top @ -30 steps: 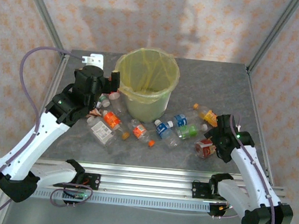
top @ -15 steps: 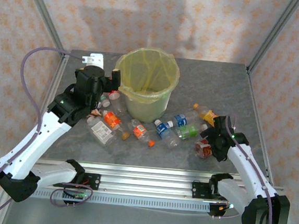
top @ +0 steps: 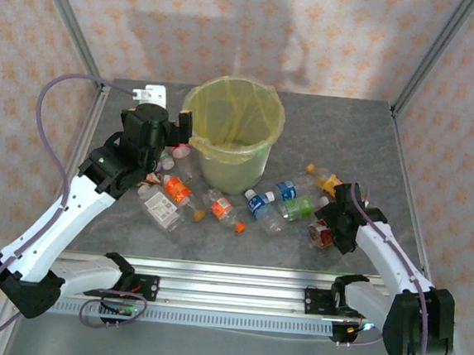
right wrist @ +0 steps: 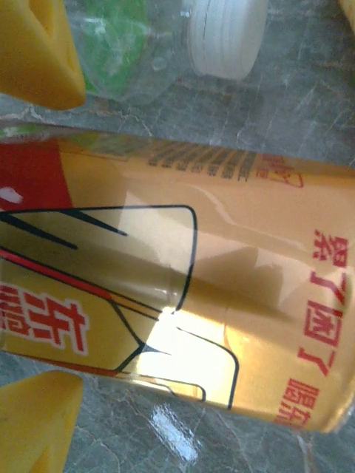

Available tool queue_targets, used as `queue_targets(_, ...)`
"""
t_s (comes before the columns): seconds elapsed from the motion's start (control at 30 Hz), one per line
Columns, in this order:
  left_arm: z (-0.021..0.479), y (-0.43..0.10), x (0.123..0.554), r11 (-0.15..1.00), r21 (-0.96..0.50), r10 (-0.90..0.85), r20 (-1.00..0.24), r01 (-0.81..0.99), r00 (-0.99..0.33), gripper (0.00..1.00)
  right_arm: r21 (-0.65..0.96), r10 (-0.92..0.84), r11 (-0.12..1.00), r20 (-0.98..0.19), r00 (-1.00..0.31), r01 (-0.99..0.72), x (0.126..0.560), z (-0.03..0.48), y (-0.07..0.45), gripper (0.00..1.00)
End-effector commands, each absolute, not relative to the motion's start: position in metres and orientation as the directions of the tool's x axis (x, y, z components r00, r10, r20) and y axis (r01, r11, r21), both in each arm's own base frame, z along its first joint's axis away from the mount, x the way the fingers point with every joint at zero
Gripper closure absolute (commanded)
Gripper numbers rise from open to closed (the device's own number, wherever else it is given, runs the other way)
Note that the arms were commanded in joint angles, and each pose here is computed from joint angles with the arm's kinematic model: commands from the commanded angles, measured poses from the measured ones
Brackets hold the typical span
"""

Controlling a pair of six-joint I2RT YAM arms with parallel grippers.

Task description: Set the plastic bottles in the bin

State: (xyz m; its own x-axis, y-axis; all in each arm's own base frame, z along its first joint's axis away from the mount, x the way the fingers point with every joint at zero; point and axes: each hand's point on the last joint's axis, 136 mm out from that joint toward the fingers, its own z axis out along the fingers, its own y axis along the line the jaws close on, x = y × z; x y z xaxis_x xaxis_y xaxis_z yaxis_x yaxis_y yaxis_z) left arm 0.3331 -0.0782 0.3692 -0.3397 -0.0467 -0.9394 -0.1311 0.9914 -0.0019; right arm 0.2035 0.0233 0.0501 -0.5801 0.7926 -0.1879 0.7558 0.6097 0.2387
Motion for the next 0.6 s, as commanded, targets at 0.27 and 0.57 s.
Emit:
queue_targets(0.27, 0.370, -0.073, 0.338, 0.985, -0.012, -0.070, -0.938, -0.171, -0.339, 0.00, 0.199, 0.805, 0.593, -0.194, -0.561, 0.781, 0.205, 0.029, 0.019, 0.09)
queue_targets(0.57, 0.368, -0.072, 0.339, 0.984, -0.014, -0.075, -0.937, -0.178, -0.341, 0.00, 0.161, 0.806, 0.589, -0.200, -0.558, 0.792, 0.205, 0.026, 0.015, 0.21)
